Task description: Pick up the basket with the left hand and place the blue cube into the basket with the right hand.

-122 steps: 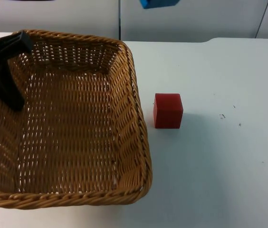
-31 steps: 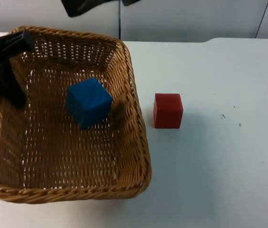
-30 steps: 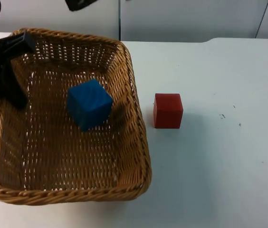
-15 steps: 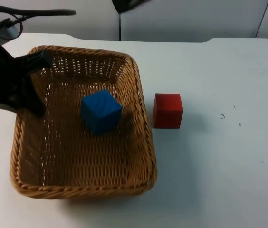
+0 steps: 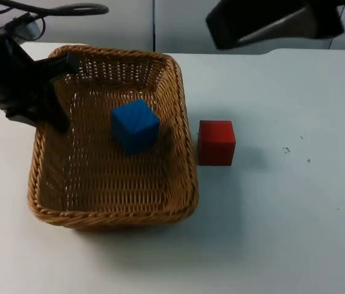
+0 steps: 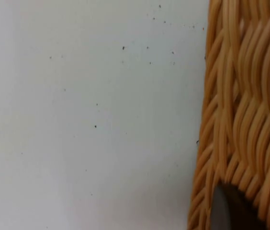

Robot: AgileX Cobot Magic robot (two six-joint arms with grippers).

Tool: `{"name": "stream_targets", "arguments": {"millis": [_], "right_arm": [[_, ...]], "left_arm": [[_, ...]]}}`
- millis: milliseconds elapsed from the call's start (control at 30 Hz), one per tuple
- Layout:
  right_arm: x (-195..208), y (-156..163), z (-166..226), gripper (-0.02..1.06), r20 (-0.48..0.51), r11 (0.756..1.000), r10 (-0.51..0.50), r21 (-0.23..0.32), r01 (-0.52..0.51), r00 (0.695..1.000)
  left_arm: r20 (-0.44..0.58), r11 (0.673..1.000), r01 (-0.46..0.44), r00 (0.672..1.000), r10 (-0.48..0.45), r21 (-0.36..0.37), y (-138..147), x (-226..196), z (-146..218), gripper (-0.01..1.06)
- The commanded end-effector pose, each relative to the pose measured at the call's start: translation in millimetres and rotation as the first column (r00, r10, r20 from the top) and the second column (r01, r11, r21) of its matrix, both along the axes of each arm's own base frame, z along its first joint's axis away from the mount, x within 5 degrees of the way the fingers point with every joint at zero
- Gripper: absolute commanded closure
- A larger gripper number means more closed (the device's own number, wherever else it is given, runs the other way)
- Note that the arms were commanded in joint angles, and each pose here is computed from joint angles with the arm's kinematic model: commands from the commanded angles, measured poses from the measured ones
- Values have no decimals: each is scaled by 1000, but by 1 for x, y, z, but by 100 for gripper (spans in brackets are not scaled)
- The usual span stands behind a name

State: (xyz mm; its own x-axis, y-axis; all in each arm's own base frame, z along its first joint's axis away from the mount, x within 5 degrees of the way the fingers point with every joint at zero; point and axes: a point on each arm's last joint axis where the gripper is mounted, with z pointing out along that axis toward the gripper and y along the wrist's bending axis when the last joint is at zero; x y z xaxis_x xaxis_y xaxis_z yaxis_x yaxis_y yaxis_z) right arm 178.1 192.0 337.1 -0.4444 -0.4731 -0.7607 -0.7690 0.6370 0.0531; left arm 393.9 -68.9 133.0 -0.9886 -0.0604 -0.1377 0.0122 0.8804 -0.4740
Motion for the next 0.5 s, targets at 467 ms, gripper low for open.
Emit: {"name": "stream_targets", "arguments": {"millis": [467], "right_arm": [[-23,-23,34,26,100,994,-14,109,3,995]], "left_arm": [[5,998,-10,1000,10,58,49,7,-11,105]]}}
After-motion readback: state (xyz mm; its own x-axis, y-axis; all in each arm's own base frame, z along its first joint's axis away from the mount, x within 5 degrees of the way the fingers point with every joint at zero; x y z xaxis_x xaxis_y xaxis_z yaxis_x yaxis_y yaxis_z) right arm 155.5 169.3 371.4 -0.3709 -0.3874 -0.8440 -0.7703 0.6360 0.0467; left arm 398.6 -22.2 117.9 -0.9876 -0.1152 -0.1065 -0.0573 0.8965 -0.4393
